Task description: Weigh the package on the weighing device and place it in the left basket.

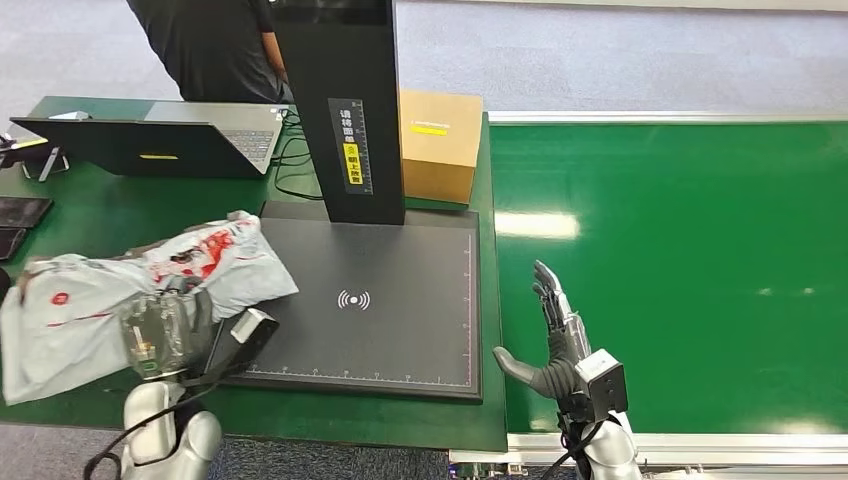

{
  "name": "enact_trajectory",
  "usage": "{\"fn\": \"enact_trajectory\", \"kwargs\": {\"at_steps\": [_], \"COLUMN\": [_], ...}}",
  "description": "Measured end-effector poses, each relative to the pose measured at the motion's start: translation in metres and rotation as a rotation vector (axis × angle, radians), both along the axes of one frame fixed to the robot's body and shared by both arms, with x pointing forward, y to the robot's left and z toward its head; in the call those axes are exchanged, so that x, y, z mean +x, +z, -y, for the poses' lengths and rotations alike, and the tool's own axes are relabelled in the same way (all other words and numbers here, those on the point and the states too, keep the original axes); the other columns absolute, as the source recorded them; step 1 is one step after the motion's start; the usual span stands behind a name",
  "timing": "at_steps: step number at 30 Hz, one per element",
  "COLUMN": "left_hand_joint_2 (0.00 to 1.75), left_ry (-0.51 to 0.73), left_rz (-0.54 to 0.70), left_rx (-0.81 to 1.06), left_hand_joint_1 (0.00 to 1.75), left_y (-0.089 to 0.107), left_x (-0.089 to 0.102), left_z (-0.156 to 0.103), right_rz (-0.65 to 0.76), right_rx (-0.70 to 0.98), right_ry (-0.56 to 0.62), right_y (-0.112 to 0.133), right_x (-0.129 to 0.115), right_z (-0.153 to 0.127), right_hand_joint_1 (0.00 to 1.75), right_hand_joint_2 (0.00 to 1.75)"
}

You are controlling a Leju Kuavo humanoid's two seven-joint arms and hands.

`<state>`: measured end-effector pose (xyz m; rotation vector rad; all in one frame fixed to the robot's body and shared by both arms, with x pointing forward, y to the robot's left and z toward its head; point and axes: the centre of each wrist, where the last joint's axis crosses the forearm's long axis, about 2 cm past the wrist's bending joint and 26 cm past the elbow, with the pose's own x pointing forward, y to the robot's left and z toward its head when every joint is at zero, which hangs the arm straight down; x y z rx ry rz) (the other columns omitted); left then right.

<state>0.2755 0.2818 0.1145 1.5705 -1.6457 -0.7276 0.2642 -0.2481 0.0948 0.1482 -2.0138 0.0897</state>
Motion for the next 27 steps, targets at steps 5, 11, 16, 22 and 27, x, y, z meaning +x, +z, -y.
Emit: {"fn": "enact_trajectory", "kwargs": {"at_steps": [5,11,16,22,27], "left_hand_joint_2": [1.75,1.75,1.75,1.75,1.75], "left_ry": [0.206,0.338,0.487,0.579,0.553], "left_rz": [0.096,0.167,0.18,0.159,0.136], "left_rx": [0.049,0.115,0.109,0.077,0.119], "left_hand_joint_1": [1.75,0.03,0.0,0.0,0.0], "left_y": [0.025,0.046,0.053,0.05,0.048], "left_x": [-0.006,-0.014,-0.017,-0.005,0.0], "left_z": [-0.052,-0.102,-0.138,-0.153,-0.158], "right_rz": [0.0,0.006,0.013,0.024,0.026], "right_rx": [0.005,0.012,0.023,0.029,0.029], "right_ry": [-0.006,-0.007,-0.008,-0.01,-0.011], "right_y": [-0.001,0.0,0.0,0.001,0.002], "right_x": [-0.001,-0.001,0.0,0.002,0.003], "right_z": [0.001,0.002,0.001,0.001,0.001], "right_hand_joint_1": [0.0,0.0,0.0,0.0,0.0], "right_hand_joint_2": [1.75,1.75,1.75,1.75,1.75]}}
